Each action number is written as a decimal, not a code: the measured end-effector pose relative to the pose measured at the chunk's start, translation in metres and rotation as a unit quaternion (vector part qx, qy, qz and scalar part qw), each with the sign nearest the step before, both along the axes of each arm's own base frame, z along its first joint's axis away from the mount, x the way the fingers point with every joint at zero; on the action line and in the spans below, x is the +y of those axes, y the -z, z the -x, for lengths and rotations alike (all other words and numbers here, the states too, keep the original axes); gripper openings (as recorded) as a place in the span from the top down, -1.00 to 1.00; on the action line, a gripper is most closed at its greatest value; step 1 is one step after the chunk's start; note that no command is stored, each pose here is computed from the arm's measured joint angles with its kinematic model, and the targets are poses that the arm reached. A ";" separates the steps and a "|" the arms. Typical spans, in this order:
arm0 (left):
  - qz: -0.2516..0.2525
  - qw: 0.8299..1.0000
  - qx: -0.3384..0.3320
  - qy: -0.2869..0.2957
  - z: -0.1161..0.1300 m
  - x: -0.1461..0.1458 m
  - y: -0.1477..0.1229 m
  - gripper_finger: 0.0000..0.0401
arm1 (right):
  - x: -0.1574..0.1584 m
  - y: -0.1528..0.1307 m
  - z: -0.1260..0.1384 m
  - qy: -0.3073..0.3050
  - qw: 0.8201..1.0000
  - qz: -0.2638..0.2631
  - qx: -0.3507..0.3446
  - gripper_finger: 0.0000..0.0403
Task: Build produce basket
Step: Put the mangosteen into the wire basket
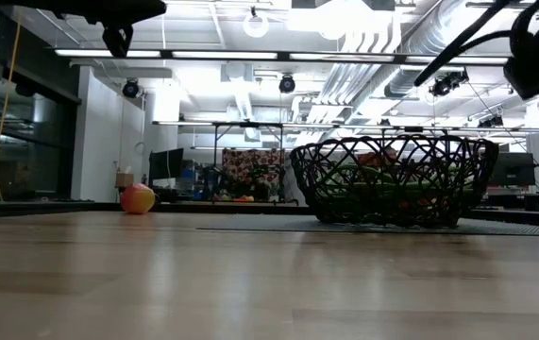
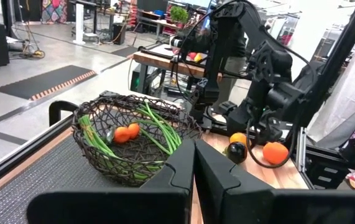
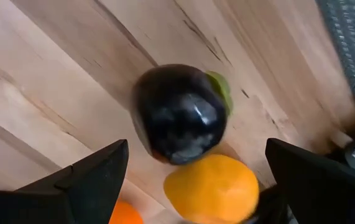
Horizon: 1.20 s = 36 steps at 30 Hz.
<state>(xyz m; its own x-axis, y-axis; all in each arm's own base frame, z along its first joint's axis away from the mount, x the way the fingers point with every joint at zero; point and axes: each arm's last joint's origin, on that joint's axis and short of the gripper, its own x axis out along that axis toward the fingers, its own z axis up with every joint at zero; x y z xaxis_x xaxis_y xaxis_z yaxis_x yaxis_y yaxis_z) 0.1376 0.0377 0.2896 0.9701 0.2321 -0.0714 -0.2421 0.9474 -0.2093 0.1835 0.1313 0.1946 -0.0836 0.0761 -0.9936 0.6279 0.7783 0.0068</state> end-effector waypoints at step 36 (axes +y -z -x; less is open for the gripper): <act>-0.001 1.000 -0.001 0.000 0.000 0.000 0.000 1.00 | -0.008 0.046 0.009 0.066 0.997 -0.002 -0.041 -0.55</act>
<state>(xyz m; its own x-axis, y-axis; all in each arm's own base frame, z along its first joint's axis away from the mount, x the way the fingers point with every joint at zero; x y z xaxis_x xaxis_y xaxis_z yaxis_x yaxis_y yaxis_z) 0.1376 0.0377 0.2897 0.9701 0.2325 -0.0699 -0.2421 0.9478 -0.2073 0.1750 0.1236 0.1489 0.0087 0.0843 -0.9964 0.7222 0.6886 0.0645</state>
